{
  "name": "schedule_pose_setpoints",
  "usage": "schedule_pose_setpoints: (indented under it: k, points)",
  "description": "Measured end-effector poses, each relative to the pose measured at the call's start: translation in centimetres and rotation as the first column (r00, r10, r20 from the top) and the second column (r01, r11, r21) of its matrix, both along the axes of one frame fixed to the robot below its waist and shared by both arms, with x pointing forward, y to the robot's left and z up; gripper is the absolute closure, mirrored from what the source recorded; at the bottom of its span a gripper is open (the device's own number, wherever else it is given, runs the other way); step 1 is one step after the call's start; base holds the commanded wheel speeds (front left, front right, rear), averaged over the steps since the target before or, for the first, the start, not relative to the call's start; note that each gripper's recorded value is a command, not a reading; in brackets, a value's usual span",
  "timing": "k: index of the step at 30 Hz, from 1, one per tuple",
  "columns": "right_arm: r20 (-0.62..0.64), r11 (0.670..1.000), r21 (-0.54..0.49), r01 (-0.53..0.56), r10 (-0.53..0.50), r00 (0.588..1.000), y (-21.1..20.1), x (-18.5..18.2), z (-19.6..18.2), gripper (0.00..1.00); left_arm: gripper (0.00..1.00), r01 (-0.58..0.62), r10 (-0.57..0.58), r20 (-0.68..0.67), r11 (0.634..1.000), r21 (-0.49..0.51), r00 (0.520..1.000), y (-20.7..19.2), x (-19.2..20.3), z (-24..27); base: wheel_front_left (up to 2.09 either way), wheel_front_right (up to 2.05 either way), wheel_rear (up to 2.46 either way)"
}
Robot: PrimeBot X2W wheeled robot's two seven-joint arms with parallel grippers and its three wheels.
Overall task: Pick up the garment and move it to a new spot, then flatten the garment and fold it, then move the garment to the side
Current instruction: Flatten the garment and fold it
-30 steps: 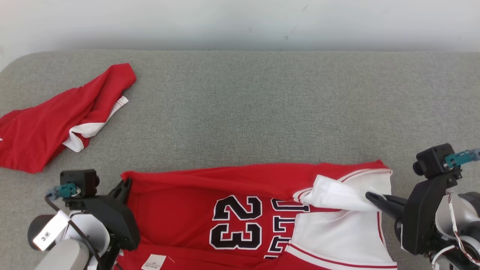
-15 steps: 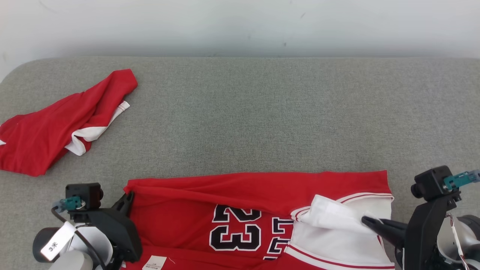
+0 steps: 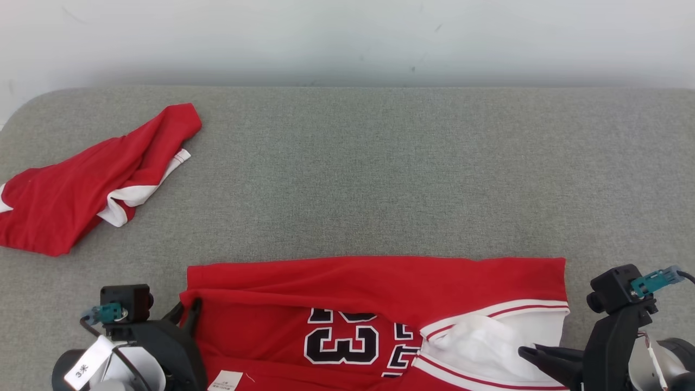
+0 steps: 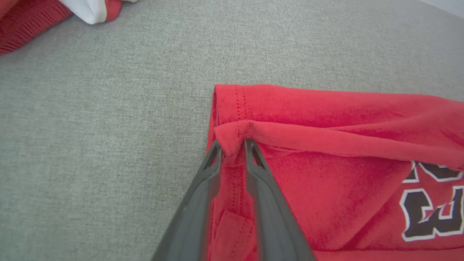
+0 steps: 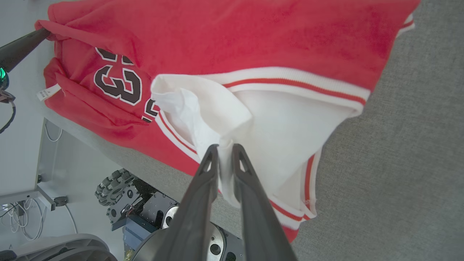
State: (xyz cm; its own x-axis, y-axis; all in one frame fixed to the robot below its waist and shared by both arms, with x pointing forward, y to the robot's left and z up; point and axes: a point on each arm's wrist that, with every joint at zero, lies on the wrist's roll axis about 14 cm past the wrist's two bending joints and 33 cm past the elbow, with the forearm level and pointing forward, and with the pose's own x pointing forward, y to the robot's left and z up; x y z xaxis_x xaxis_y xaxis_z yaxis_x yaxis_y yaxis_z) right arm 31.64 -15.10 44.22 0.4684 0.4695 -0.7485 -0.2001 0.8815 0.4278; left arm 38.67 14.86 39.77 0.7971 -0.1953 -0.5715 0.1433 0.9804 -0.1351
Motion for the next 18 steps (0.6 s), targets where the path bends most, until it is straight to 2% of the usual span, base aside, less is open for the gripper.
schedule_pose_setpoints:
  k: [1, 2, 3, 12, 18]
  points:
    - [0.0, 1.0, -0.003, 0.001, -0.001, 1.0, -0.1, 0.0, 0.0, 0.44, 0.0, -0.002, 0.002, -0.002, 1.0, 0.002, 1.0, 0.1, -0.1, 0.0, 0.0, 0.0, 0.0]
    - [0.001, 1.0, -0.005, 0.004, -0.004, 1.0, -0.2, 0.0, 0.1, 0.37, 0.0, -0.004, 0.004, -0.008, 1.0, 0.004, 1.0, 0.2, -0.3, -0.2, 0.0, 0.0, 0.0]
    - [0.0, 1.0, -0.008, 0.009, -0.009, 1.0, -0.4, 0.0, 0.0, 0.0, 0.0, -0.011, 0.011, -0.016, 1.0, 0.006, 1.0, 0.4, -0.5, -0.4, 0.0, 0.0, 0.0]
    - [0.032, 0.996, -0.048, 0.072, -0.07, 0.997, -2.2, -0.2, 0.3, 0.0, 0.0, -0.084, 0.086, -0.033, 0.995, 0.046, 0.996, 2.8, -2.0, -0.9, 0.0, 0.0, 0.0]
    - [0.153, 0.986, -0.038, 0.162, -0.155, 0.976, -3.5, 0.6, 1.9, 0.0, 0.0, -0.145, 0.142, 0.079, 0.989, 0.027, 0.987, 3.7, -1.8, 1.3, 0.0, 0.0, 0.0]
